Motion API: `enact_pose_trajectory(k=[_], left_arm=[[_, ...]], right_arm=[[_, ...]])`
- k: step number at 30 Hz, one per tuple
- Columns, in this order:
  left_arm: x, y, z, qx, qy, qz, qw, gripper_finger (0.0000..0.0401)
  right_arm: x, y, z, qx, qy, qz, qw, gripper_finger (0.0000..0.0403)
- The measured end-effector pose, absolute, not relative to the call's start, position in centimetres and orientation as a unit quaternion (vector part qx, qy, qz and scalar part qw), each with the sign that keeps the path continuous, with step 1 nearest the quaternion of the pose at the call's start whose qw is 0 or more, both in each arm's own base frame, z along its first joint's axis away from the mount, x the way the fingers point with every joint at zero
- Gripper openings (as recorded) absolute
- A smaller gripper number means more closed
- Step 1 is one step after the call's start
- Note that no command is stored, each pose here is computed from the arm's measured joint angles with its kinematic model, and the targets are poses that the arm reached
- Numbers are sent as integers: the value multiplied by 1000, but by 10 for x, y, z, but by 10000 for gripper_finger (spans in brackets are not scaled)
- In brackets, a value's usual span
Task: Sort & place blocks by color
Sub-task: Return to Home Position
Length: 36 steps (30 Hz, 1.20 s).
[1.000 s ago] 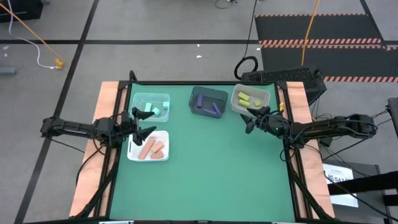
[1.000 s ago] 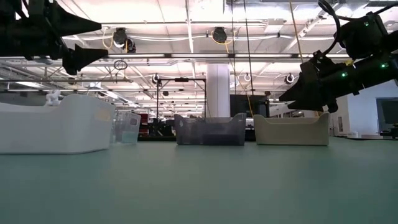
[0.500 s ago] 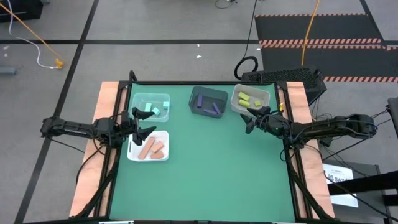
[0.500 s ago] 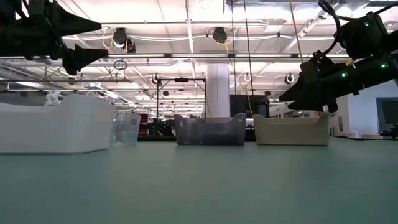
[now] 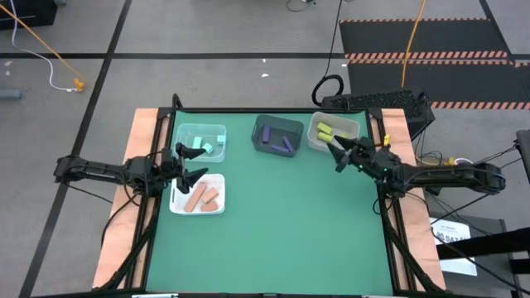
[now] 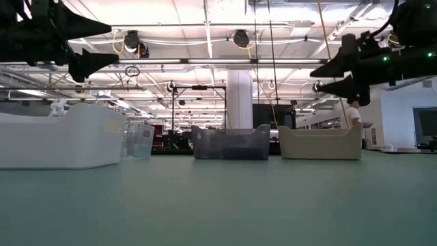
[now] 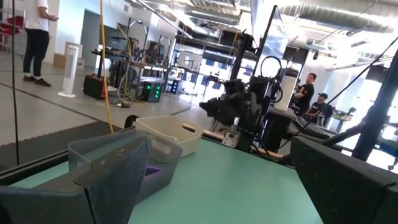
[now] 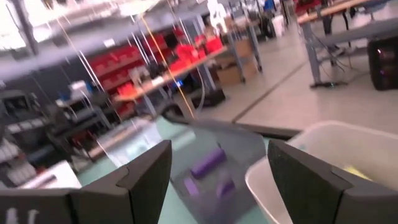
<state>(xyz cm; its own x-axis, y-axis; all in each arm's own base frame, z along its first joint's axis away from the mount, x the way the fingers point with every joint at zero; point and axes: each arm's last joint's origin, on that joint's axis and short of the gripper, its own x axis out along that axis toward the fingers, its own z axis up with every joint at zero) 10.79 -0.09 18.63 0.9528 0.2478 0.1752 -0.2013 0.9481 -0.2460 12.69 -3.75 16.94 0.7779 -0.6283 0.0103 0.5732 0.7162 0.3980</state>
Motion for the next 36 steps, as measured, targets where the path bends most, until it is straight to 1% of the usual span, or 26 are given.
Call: enact_pose_trajectory(k=[8,17,21,25,36], left_arm=[[108,-1,186,-113,-103,114,982,390],[108,-1,186,-113,-102,114,982,390],[108,-1,186,-113,-103,114,982,390],[108,-1,186,-113,-103,114,982,390],[108,-1,186,-113,-103,114,982,390]], right_arm=[[115,-35,187,202,-152,-308,917,256],[95,-32,206,215,-252,-282,900,256],[89,-30,211,219,-283,-274,893,256],[85,-30,213,220,-297,-269,889,256],[85,-30,213,220,-298,-269,889,256]])
